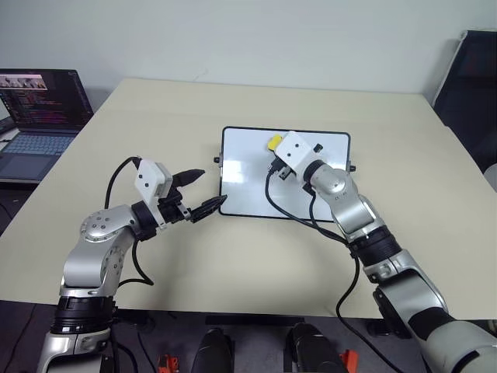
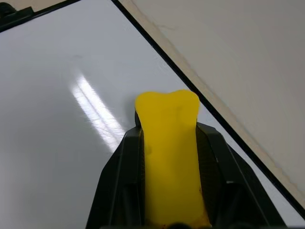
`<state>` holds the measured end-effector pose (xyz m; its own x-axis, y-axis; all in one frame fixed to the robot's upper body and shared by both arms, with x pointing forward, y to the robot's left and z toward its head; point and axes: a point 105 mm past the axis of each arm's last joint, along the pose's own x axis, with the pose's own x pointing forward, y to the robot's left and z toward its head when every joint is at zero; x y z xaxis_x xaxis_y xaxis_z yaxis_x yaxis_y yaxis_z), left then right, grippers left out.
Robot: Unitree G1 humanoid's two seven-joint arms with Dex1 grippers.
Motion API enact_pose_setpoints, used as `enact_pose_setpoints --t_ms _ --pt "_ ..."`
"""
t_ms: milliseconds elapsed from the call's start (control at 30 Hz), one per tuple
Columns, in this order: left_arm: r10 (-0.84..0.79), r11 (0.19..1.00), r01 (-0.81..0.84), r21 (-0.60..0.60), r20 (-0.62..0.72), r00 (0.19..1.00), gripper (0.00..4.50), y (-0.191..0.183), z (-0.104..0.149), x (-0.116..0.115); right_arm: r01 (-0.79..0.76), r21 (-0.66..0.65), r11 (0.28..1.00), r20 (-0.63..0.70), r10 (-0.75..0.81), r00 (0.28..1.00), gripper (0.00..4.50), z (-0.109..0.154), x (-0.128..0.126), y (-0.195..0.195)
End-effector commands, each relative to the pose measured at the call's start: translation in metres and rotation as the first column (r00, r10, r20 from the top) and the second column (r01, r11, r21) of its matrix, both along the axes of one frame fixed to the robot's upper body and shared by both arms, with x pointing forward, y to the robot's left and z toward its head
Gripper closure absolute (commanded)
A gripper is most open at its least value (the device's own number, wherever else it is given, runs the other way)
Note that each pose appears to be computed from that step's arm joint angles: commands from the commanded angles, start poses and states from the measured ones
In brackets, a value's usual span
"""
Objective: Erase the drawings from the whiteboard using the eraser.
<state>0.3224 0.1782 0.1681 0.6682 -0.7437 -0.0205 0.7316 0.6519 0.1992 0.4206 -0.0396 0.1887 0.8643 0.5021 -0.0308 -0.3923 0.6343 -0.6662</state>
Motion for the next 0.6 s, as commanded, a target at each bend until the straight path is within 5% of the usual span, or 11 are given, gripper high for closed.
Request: enact_pose_setpoints --t_ms 33,167,433,600 --pt "-0.022 1.0 0.022 0.005 0.04 0.999 0.0 -0.005 0.007 -0.003 -0.019 -0.047 0.999 -0.121 0.013 0.993 3.38 -0.026 -0.001 -0.006" --pt "-0.02 1.0 0.02 0.004 0.037 0.999 0.0 -0.003 0.006 -0.004 -0.102 -0.076 0.992 -0.269 0.078 0.96 3.38 -0.055 -0.018 -0.005" --pt "-0.024 1.0 0.024 0.004 0.03 0.999 0.0 -0.003 0.003 -0.004 0.187 0.008 0.982 -0.033 -0.187 0.982 3.38 -0.008 0.014 -0.057" --pt "-0.03 1.0 0.03 0.003 0.028 0.999 0.0 -0.005 0.001 -0.005 0.193 0.015 0.981 -0.101 -0.191 0.976 3.38 -0.021 0.015 -0.059"
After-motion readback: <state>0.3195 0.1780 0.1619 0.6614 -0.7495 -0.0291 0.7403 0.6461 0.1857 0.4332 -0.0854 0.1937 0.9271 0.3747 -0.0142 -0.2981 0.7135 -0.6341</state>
